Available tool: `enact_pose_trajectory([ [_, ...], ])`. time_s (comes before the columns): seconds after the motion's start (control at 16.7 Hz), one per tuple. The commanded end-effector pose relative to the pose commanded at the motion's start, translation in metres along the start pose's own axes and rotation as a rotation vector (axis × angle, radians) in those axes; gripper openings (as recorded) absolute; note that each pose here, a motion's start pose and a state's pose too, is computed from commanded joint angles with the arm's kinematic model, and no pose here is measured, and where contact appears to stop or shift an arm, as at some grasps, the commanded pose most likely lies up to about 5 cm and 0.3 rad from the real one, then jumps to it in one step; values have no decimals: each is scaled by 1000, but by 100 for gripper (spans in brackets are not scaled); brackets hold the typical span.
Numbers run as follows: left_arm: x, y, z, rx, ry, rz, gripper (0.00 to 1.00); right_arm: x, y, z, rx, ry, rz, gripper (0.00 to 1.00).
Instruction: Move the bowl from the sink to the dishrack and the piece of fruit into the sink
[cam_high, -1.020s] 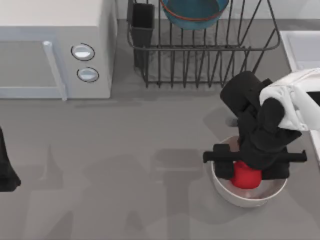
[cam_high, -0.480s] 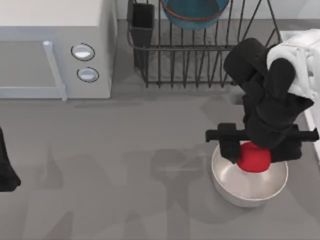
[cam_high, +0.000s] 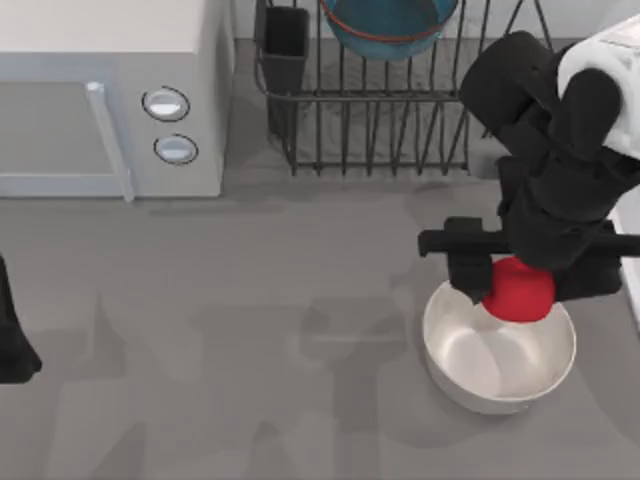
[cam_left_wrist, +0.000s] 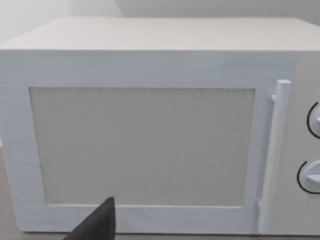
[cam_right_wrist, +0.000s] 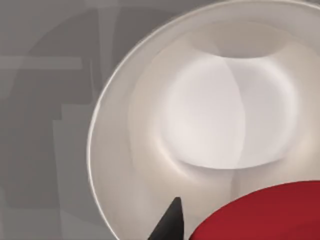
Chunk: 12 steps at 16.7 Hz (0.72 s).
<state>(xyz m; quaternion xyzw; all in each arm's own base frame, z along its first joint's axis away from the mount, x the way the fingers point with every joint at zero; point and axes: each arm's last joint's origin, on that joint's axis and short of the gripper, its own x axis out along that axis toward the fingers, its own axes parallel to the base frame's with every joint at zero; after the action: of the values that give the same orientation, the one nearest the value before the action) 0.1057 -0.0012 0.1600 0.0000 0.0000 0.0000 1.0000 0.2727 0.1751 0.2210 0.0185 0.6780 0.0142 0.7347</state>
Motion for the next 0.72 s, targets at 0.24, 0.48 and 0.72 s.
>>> enact_pose_trajectory([
  [0.24,0,0,0,0,0,0,100,3,-8,9,20,-35,35,0],
  [0.48,0,0,0,0,0,0,100,14,-37,37,70,-164,145,0],
  [0.72,0,0,0,0,0,0,100,28,-89,64,121,-367,261,0],
])
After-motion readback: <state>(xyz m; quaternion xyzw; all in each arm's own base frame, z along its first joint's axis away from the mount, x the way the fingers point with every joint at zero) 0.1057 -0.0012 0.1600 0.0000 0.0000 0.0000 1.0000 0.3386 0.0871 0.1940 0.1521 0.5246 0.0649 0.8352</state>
